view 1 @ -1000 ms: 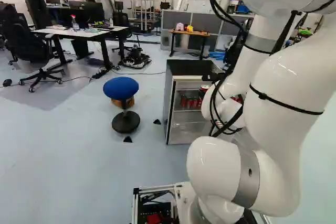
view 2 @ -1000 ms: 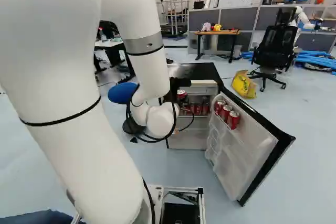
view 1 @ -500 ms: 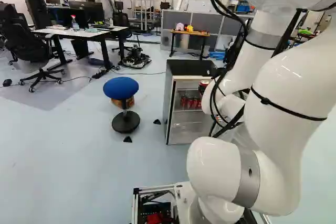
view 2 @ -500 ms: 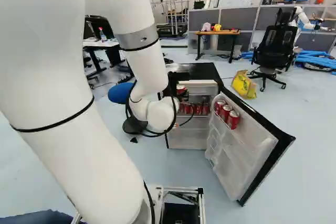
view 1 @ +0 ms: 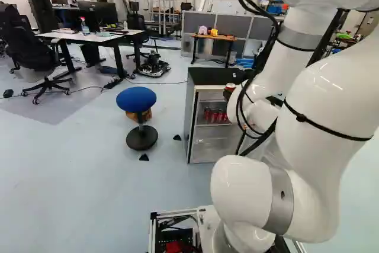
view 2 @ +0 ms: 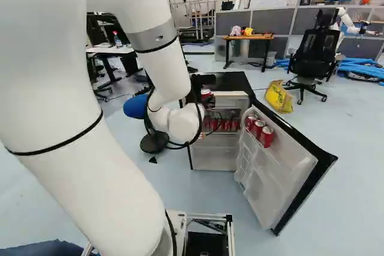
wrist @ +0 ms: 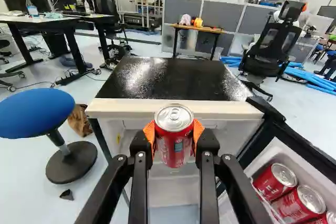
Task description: Grab a drink from the fridge
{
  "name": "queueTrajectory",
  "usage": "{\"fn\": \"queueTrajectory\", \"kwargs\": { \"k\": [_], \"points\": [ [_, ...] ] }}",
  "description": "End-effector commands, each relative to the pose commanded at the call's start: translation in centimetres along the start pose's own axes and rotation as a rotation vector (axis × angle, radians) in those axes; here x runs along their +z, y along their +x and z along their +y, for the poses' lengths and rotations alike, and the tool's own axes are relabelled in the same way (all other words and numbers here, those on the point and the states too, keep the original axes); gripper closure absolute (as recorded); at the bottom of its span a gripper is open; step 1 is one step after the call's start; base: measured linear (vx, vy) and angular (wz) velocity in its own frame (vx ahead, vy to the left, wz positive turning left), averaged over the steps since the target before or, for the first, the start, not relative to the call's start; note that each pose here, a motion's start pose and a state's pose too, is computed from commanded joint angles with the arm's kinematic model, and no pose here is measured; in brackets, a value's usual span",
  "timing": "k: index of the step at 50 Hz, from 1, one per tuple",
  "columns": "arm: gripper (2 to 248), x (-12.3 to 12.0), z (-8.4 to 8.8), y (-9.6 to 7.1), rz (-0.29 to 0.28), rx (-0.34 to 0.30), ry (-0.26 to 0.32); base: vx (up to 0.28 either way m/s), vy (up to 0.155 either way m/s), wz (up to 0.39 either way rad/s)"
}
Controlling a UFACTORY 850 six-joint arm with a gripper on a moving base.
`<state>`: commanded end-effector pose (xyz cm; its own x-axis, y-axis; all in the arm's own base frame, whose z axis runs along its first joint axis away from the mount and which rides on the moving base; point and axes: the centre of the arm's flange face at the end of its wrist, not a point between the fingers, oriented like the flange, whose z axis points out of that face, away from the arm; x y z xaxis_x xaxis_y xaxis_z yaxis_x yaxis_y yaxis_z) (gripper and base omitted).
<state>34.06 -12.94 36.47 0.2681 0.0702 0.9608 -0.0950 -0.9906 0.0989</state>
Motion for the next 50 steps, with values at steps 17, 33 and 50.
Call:
{"fn": "queueTrajectory", "kwargs": {
  "k": [17, 33, 50],
  "points": [
    [157, 1.1, 0.0, 1.8, 0.024, -0.011, -0.001, 0.000, 0.000, 0.000],
    [157, 2.1, 0.0, 3.5, 0.029, -0.016, -0.007, 0.000, 0.000, 0.000],
    [157, 3.4, 0.0, 5.2, 0.023, -0.018, -0.014, 0.000, 0.000, 0.000]
  ]
}}
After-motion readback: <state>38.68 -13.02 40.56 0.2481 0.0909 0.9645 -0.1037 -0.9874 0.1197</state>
